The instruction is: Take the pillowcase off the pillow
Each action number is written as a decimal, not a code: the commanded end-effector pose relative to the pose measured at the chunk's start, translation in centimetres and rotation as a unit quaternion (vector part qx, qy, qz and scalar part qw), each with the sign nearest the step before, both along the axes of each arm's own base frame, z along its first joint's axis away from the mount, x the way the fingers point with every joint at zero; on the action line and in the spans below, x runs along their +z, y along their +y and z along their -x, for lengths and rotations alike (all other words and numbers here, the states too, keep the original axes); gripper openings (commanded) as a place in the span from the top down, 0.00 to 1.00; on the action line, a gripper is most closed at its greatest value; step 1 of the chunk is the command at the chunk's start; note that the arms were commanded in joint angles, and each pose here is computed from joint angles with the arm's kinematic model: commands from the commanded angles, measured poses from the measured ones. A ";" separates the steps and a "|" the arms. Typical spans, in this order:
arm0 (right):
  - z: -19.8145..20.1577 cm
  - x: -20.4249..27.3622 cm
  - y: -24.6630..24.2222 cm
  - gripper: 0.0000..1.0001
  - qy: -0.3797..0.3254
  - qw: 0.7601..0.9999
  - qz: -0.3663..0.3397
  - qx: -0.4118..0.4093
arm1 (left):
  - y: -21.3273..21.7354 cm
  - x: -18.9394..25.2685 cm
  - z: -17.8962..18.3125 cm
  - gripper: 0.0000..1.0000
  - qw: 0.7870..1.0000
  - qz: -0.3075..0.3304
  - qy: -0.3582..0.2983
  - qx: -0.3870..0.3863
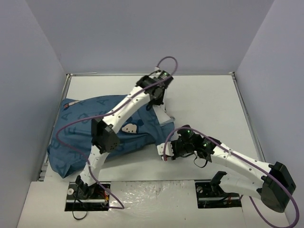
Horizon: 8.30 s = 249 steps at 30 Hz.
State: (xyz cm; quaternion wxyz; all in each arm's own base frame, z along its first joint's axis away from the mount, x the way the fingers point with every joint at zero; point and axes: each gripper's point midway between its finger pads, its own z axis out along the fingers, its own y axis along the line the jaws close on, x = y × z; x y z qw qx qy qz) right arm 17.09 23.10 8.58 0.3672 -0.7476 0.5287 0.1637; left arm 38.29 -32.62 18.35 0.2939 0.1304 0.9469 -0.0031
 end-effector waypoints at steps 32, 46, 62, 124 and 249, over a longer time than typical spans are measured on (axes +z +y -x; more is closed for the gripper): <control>-1.8 16.7 2.1 0.20 0.017 0.985 -0.171 -0.020 | 1.0 13.0 -4.4 0.98 0.896 0.440 -0.039 0.045; -12.0 18.2 0.0 0.00 0.237 0.884 -0.264 -0.304 | -1.6 11.8 -3.7 0.98 0.909 0.415 -0.036 0.006; -14.6 7.9 3.4 0.11 0.306 0.878 -0.193 -0.313 | -2.7 13.1 -1.4 0.98 0.900 0.433 -0.037 -0.036; -24.9 5.3 -18.8 1.00 0.273 0.742 -0.302 -0.533 | 16.1 5.7 13.4 0.09 0.964 0.230 -0.027 0.128; -17.8 23.8 -7.1 1.00 0.353 0.835 -0.412 -0.094 | 18.9 11.4 -9.2 0.22 0.879 0.432 -0.179 0.097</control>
